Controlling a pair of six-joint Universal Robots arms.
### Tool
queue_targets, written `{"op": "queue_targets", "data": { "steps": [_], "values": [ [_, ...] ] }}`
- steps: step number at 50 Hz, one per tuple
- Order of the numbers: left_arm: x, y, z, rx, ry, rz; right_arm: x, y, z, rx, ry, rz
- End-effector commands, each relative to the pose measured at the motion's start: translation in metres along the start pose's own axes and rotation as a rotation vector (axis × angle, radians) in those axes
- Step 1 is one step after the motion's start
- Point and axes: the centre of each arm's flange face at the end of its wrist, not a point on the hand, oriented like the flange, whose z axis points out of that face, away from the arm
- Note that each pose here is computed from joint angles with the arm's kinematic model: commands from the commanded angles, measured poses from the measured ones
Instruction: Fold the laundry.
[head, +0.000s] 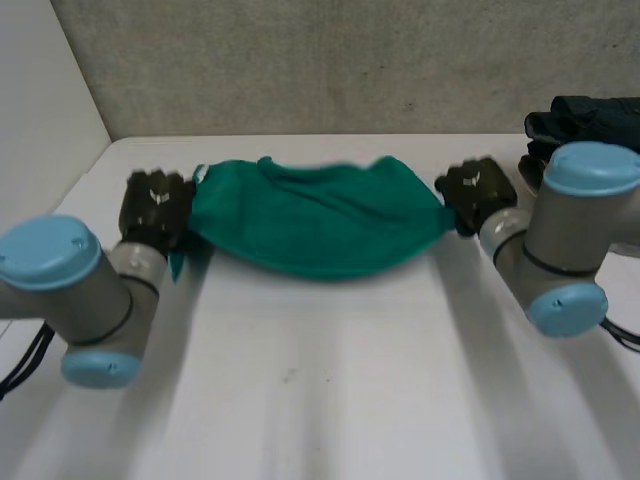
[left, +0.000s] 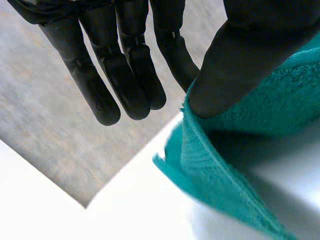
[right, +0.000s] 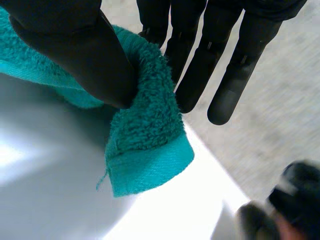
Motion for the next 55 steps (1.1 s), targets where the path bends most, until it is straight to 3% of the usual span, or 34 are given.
{"op": "queue_targets", "data": {
  "steps": [1, 11, 20, 38, 49, 55],
  "values": [
    [0.009, 0.022, -0.024, -0.076, 0.071, 0.077, -0.015, 0.021, -0.031, -0.111, -0.074, 0.008],
    [0.011, 0.052, -0.022, -0.106, 0.211, 0.061, -0.024, 0.035, -0.045, -0.162, -0.101, 0.018],
    [-0.021, 0.07, -0.007, -0.167, 0.16, 0.042, -0.019, 0.037, -0.044, -0.168, -0.09, 0.021],
    [-0.016, 0.08, 0.005, -0.161, 0.207, -0.012, -0.02, 0.04, -0.043, -0.173, -0.093, 0.022],
    [-0.027, 0.075, 0.029, -0.116, 0.15, -0.058, -0.018, 0.038, -0.044, -0.174, -0.086, 0.017],
    [-0.047, 0.051, 0.017, -0.089, 0.108, -0.04, -0.013, 0.031, -0.054, -0.207, -0.107, -0.032]
  ]
}}
